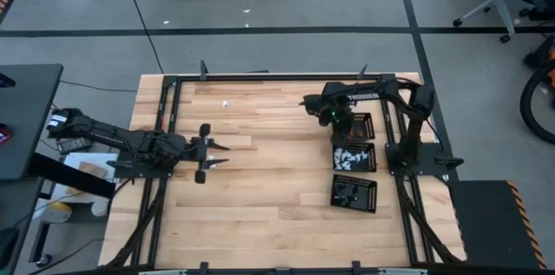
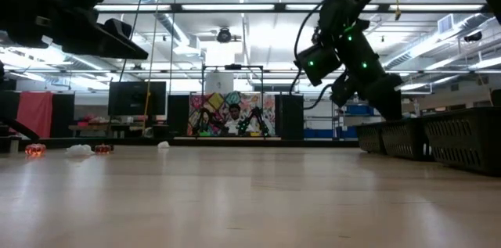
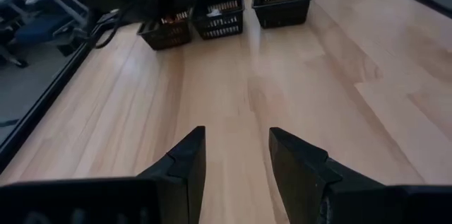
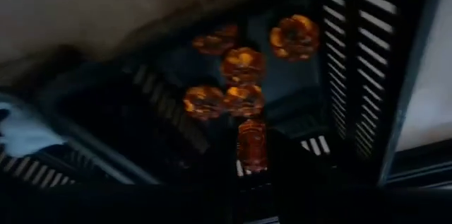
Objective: Sort Halloween decoration
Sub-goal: Put the orange pumpkin toy into the top black bin, then put the white ghost toy into the center black bin
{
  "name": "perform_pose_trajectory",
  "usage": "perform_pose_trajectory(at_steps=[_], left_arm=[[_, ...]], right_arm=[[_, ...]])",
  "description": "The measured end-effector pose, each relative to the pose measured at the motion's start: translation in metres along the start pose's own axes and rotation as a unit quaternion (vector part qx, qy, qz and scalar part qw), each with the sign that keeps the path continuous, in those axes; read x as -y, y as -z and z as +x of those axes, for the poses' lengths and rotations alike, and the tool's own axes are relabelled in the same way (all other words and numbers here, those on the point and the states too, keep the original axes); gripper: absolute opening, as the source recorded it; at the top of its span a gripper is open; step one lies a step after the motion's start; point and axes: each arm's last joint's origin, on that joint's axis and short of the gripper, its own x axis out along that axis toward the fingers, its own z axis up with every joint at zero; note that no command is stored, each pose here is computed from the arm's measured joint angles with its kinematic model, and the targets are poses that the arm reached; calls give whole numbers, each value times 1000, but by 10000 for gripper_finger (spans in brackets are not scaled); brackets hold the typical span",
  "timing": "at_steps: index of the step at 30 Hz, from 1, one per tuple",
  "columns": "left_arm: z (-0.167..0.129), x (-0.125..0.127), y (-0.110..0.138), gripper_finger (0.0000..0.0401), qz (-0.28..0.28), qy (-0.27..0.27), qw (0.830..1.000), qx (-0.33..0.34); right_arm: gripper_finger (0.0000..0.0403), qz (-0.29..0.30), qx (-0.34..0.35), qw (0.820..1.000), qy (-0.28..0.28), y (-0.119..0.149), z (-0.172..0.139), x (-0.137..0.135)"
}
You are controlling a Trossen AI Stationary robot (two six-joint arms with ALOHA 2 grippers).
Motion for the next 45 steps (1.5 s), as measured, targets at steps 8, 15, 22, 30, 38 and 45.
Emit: perform_pose_trajectory(at_steps=[8,15,22,30,38,45], left_arm=[[0,-5,1,142,-27,-55,998,-8],[0,-26,6,141,-93,-206,974,-27],[13,-60,27,126,-184,-234,951,-87],[23,-97,48,121,-242,-318,911,-104],[32,-117,67,155,-293,-358,880,-107],[51,-141,76,180,-316,-383,860,-118]], right_arm=[[130,14,-8,999,-29,2,0,22],[172,30,17,998,-49,-1,-28,28],[170,6,280,960,-18,-29,-92,28],[170,-16,564,823,-66,-67,-134,24],[170,-82,745,657,-76,-83,-124,-16],[169,-97,804,583,-71,-77,-100,-30]])
